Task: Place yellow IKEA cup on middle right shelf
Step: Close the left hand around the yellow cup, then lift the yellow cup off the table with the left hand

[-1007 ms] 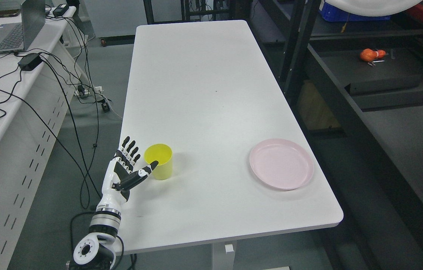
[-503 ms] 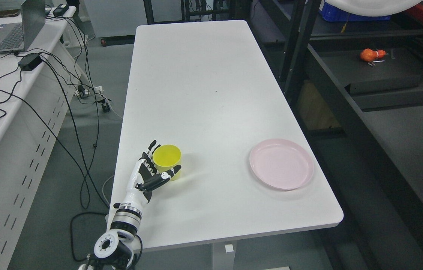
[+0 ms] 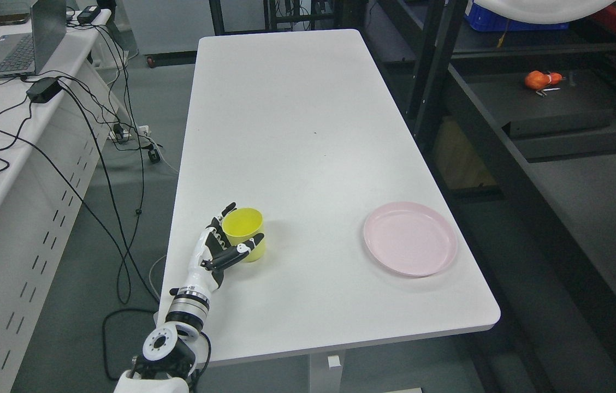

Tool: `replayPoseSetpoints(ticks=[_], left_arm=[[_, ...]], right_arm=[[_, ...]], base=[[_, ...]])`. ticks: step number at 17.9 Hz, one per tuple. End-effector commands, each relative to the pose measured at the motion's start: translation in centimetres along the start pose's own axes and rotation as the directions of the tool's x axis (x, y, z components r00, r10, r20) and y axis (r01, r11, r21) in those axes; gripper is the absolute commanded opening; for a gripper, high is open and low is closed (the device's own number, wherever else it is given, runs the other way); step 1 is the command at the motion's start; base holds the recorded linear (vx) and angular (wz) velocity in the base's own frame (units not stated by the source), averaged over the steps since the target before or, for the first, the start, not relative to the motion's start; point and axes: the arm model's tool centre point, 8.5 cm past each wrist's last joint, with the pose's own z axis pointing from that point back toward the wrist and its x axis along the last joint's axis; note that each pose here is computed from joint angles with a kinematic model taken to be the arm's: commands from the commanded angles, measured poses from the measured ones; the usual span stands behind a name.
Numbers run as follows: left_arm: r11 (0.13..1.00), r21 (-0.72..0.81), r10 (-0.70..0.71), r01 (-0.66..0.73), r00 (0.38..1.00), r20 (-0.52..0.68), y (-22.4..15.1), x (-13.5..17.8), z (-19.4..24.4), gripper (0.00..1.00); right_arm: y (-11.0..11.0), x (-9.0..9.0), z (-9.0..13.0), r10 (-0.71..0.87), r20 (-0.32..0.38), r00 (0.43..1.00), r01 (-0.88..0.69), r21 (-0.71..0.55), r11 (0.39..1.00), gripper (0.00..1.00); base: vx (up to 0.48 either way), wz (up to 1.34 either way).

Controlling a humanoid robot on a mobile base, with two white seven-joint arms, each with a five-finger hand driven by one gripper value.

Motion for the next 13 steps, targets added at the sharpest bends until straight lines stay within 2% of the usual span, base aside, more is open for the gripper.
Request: replayPoseSetpoints(ticks=[1,3,7,8,13], left_arm=[[0.997,0.074,0.011,-0.012,1.0,0.006,3.1,-0.6,-0.4,0.45],[0.996,0.081,0.032,-0.037,0.997,0.07,3.3,-0.3,-0.2,0.23],[0.996,0.071,0.045,-0.057,0.985,0.165,3.0,0.7,0.4,0.04],[0.997,0.05,0.044,-0.055,0.98,0.195,2.4,1.6,0.7,0.0],[0.994,-0.103,0.077,-0.046,0.946,0.316,-2.7,5.6,2.8,0.0]], right_arm=[[-1.0,-0.9,-0.1,-0.004,-0.015,1.0,0.003,-0.013,1.0,0.99],[-1.0,-0.9,-0.1,-0.004,-0.013,1.0,0.003,-0.013,1.0,0.99],[-1.0,-0.9,-0.1,-0.004,-0.015,1.0,0.003,-0.013,1.0,0.99],[-1.0,-0.9,-0.1,-0.004,-0.015,1.0,0.003,-0.013,1.0,0.99],[-1.0,-0.9,-0.1,-0.004,-0.015,1.0,0.003,-0.013,1.0,0.99]], base=[[0.0,0.0],[0.0,0.0],[0.0,0.0],[0.0,0.0],[0.0,0.0]])
